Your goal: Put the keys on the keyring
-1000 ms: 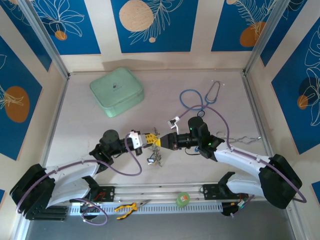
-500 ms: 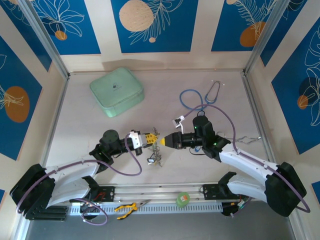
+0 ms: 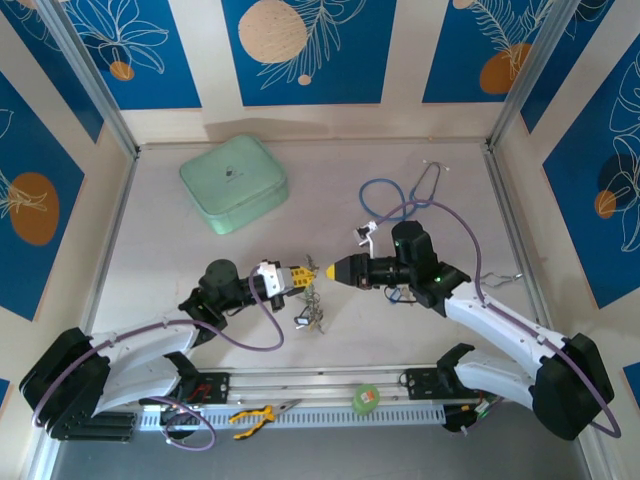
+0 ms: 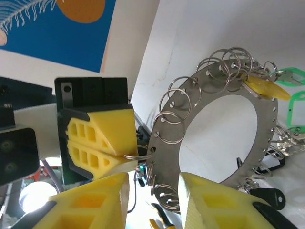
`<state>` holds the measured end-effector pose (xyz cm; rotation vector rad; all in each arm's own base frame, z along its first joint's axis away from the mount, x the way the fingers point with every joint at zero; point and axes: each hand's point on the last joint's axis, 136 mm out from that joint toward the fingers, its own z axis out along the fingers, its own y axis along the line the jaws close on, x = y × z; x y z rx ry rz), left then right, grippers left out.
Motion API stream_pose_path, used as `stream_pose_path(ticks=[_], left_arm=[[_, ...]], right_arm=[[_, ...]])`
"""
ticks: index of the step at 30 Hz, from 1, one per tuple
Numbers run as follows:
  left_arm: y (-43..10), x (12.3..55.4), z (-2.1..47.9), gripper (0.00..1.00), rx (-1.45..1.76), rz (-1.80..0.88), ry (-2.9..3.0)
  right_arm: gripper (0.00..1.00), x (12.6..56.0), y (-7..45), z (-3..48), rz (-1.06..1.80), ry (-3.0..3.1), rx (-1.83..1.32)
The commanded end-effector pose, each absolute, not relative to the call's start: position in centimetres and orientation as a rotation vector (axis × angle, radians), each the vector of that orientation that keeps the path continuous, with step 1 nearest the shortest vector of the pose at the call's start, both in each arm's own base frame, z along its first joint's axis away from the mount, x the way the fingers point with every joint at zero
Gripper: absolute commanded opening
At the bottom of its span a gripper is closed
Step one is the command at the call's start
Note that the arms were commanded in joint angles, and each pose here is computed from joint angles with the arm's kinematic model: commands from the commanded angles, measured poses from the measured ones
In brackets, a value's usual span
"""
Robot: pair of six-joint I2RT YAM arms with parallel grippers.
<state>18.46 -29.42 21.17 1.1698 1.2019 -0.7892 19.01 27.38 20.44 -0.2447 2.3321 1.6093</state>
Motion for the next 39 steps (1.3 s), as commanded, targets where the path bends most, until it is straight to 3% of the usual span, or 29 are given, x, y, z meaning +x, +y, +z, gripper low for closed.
stream_pose_path(ticks=[1, 11, 24, 39], left_arm=[[-29.6, 17.6, 23.6, 0.0, 1.145, -0.822, 1.095], [-29.7, 17.2, 23.9, 0.0, 1.147, -0.851, 1.078], [-29.8, 17.8, 24.0, 0.0, 1.125, -0.844, 1.097], [-26.2, 23.6, 21.8, 0.0, 0.707, -0.688, 1.729]], right_arm=[[0.35, 19.4, 27.9, 21.2, 1.671, 2.336, -0.181], [0.45, 20.2, 29.6, 21.2, 1.794, 2.322, -0.12], [0.46, 20.1, 30.4, 20.6, 1.822, 2.348, -0.13], [0.42, 19.7, 25.0, 19.7, 1.259, 2.458, -0.237]])
